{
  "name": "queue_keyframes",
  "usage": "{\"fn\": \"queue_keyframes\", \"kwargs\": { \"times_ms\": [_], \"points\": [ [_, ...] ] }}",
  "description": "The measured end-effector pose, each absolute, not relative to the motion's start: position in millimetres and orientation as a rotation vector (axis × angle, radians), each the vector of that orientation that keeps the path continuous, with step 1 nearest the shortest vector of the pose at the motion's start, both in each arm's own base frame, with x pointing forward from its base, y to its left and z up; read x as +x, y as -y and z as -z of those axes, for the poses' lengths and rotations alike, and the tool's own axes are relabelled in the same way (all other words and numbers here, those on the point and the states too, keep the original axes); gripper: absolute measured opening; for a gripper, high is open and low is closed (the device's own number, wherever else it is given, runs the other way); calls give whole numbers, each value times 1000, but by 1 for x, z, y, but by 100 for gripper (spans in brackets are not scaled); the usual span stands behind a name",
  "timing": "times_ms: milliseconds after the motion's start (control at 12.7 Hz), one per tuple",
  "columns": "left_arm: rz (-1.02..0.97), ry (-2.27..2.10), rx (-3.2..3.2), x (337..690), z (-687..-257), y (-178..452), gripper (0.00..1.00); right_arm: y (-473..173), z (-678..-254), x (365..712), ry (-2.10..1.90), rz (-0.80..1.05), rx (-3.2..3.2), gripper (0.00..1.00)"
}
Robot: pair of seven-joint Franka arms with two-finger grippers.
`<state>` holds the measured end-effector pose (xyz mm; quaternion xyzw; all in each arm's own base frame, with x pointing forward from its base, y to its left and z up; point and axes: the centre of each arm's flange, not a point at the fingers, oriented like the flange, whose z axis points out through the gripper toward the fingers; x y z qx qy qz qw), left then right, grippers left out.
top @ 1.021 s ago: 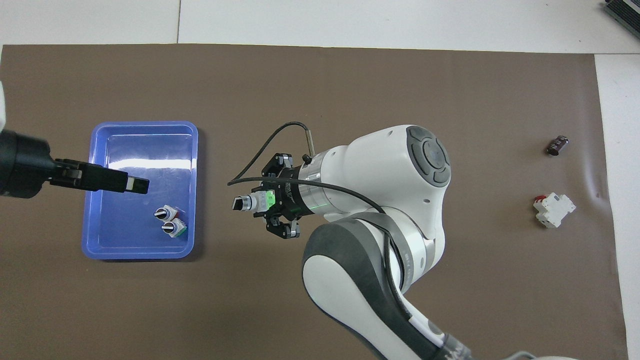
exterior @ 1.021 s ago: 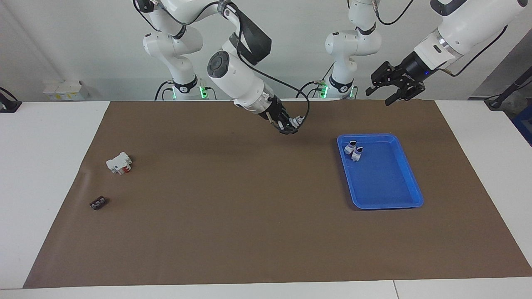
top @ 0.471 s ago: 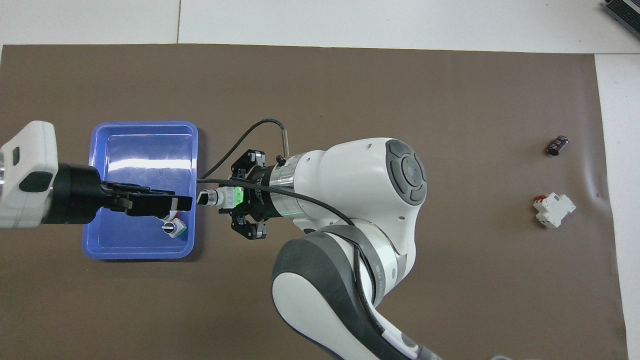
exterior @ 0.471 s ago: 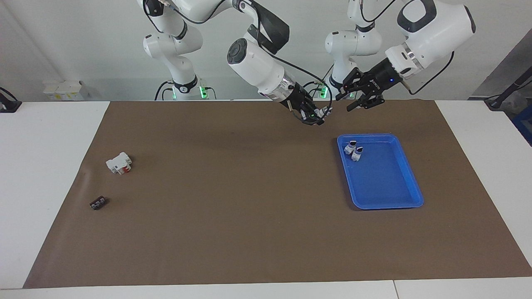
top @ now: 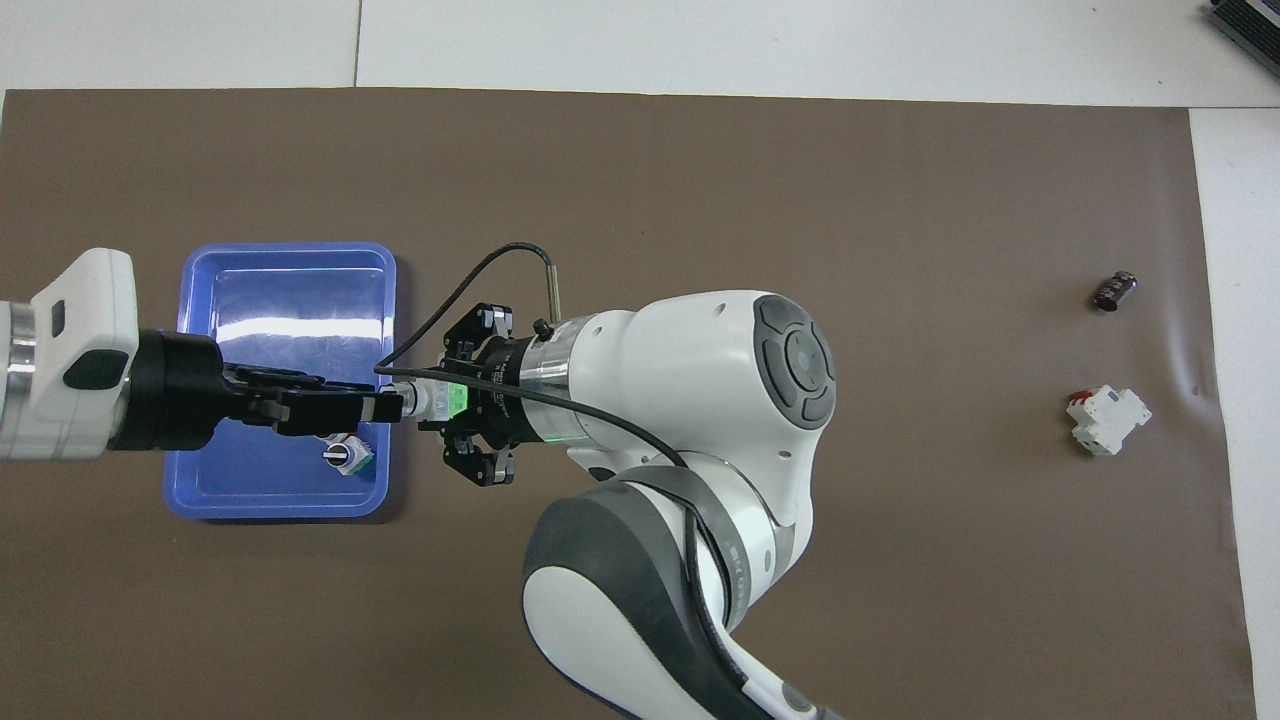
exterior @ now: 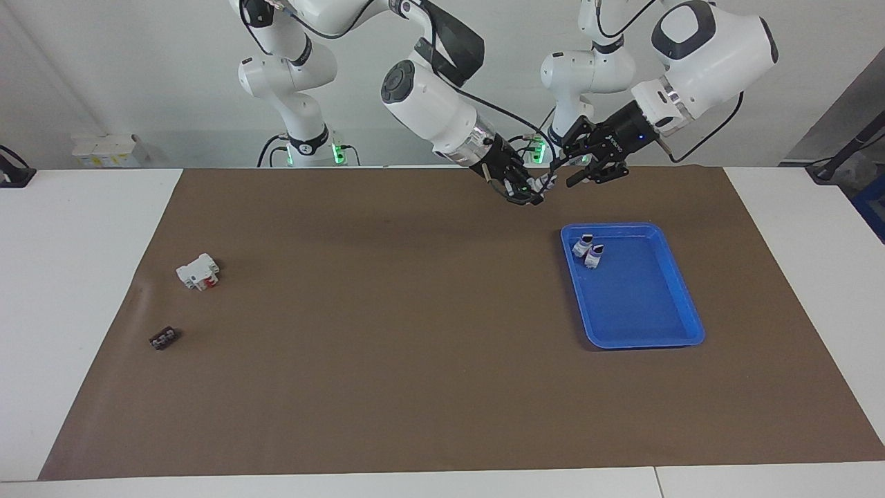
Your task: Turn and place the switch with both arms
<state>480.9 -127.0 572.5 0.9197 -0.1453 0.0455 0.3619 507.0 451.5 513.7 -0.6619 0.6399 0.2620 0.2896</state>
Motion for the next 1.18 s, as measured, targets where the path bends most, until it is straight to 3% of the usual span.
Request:
{"fn": "queue_keyframes", "kwargs": {
  "times_ms": [236, 471, 628, 1178],
  "points": [
    [-121, 374, 2369, 481, -573, 127, 46, -452, -513, 507, -1708, -700, -1765, 42],
    [-125, 373, 2369, 481, -573, 127, 32, -452, -514, 507, -1709, -700, -1764, 42],
    [-132, 371, 2369, 482, -573, 124, 9, -451, -515, 508, -1708, -700, -1760, 42],
    [-45, 147, 2389, 482, -573, 124, 9, -451, -515, 508, -1710, -701, -1758, 42]
  ]
}}
